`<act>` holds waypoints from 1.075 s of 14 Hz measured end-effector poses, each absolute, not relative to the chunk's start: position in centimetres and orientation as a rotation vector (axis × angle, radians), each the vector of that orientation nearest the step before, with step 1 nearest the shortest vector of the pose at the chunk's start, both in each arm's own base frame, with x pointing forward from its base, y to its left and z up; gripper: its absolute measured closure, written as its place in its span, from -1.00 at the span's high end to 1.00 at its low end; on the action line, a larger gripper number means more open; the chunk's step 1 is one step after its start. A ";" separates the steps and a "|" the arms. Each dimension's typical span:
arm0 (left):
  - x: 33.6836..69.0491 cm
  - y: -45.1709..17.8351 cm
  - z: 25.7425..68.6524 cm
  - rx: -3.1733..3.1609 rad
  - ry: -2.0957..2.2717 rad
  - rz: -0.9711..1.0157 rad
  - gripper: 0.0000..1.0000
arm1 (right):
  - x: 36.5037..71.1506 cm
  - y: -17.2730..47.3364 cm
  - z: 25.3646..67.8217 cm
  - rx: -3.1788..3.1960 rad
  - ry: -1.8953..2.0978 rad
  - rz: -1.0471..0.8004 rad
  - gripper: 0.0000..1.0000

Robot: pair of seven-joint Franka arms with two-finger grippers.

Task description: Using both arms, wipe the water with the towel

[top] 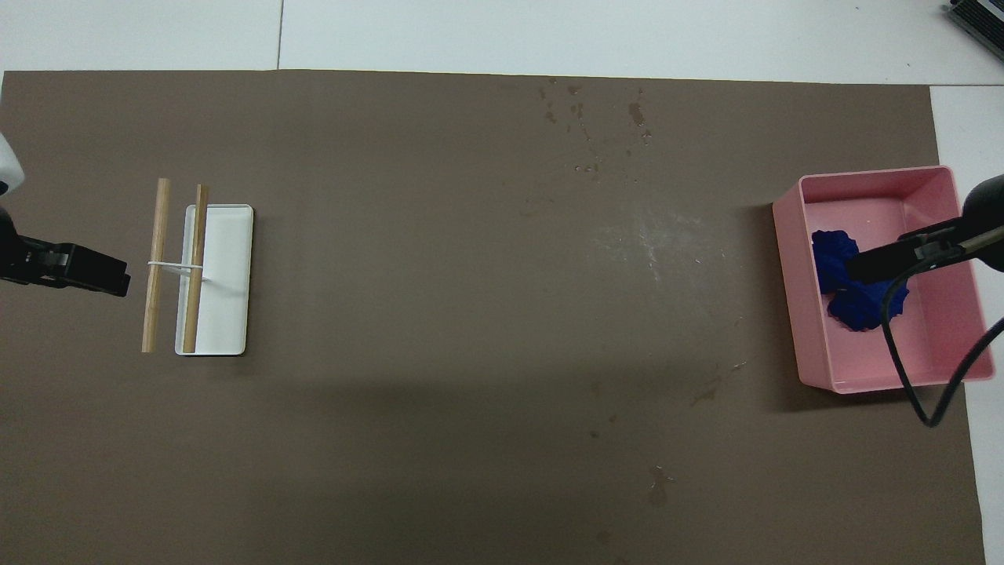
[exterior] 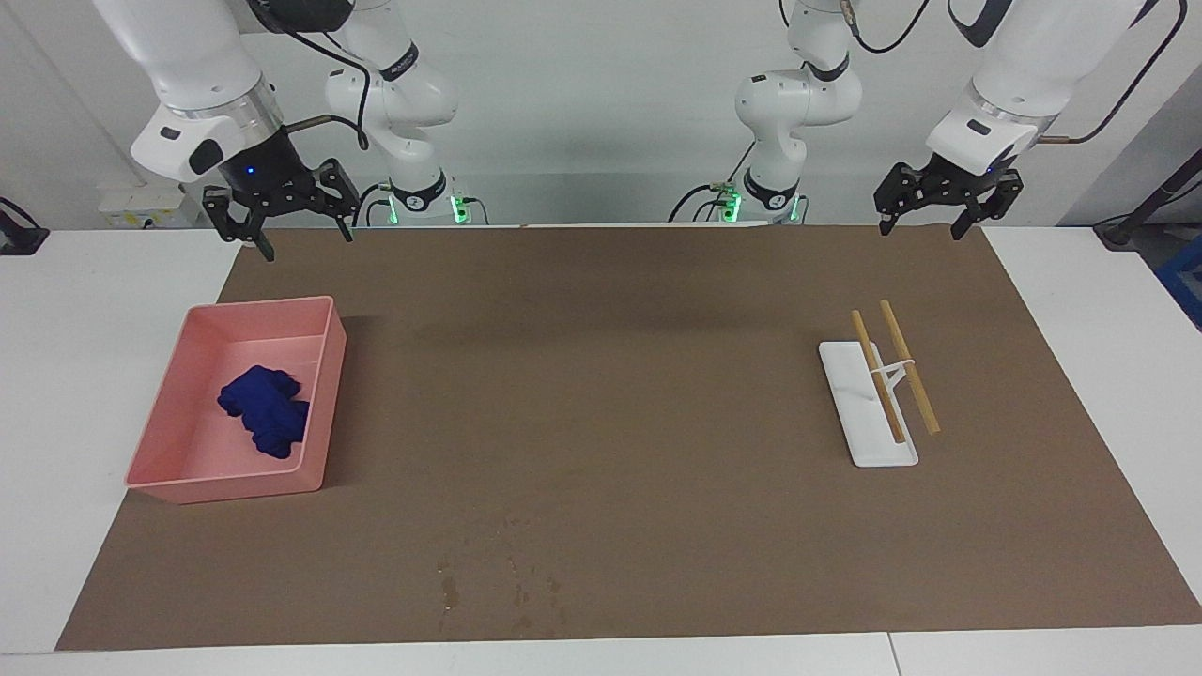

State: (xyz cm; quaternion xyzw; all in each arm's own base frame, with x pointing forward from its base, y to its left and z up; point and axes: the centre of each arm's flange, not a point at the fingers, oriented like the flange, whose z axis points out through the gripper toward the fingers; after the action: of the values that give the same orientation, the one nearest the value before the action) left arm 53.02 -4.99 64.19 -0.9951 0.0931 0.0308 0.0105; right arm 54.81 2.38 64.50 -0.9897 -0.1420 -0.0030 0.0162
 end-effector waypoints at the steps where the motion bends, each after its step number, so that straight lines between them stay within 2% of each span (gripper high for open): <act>1: 53.0 -5.0 64.2 -3.105 0.290 0.096 1.00 | 54.8 2.3 64.5 -3.078 -0.440 -0.008 1.00; 15: 53.0 -5.0 64.2 -3.105 0.290 0.096 1.00 | 54.5 1.9 64.8 -3.079 -0.436 -0.003 1.00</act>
State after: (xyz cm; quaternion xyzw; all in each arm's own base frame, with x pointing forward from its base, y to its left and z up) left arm 53.02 -4.99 64.19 -0.9951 0.0931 0.0308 0.0105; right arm 54.47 1.90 64.78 -0.9900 -0.1402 -0.0008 0.0162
